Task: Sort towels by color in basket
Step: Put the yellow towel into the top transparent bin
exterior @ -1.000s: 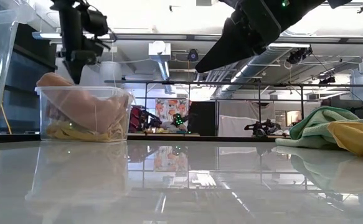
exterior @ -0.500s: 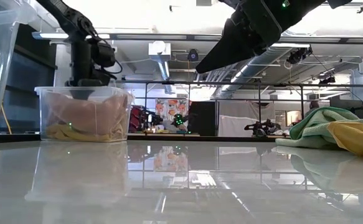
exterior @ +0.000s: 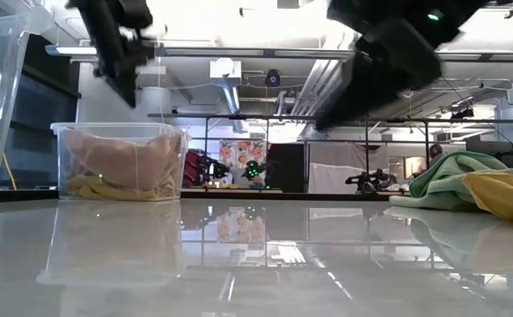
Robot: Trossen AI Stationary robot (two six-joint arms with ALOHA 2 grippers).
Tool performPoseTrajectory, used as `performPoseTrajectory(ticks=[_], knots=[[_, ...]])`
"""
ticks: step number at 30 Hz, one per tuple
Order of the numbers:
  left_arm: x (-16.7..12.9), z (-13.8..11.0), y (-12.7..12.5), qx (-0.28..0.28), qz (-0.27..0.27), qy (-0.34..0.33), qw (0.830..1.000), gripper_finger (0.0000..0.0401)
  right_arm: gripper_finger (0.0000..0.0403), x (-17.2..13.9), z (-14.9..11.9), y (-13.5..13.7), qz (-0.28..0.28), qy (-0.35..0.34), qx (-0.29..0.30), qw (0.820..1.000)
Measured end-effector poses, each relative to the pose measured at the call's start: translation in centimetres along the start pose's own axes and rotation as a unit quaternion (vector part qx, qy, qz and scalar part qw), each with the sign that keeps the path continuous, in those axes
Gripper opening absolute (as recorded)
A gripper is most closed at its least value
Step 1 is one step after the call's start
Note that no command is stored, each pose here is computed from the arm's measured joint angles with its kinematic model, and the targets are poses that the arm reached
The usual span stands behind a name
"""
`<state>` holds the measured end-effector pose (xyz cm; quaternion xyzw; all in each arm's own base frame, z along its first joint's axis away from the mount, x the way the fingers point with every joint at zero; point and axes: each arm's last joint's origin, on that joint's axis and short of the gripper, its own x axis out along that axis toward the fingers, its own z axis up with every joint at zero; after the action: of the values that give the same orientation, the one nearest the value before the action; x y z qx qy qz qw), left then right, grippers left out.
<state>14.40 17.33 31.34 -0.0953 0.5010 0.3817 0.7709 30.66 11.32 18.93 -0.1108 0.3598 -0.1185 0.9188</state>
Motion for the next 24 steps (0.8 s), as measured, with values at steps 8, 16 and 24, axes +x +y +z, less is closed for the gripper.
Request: performPoseTrajectory(ticks=[8, 16, 24], knots=[[-4.7, -1.7, -5.7, 0.051, -0.132, -0.209, 0.968, 0.0000, 0.0185, -4.0, -4.8, 0.3, -0.025, 0.222, 0.134, 0.965], [-3.2, -4.9, -11.6, 0.096, -0.241, -0.304, 0.917, 0.0000, 0.0185, -7.9, -7.4, 2.8, -0.024, 0.364, 0.282, 0.888], [-2.4, -7.0, -15.4, 0.121, -0.272, -0.377, 0.877, 0.0000, 0.0185, -8.1, -9.4, 3.3, -0.046, 0.366, 0.310, 0.876]])
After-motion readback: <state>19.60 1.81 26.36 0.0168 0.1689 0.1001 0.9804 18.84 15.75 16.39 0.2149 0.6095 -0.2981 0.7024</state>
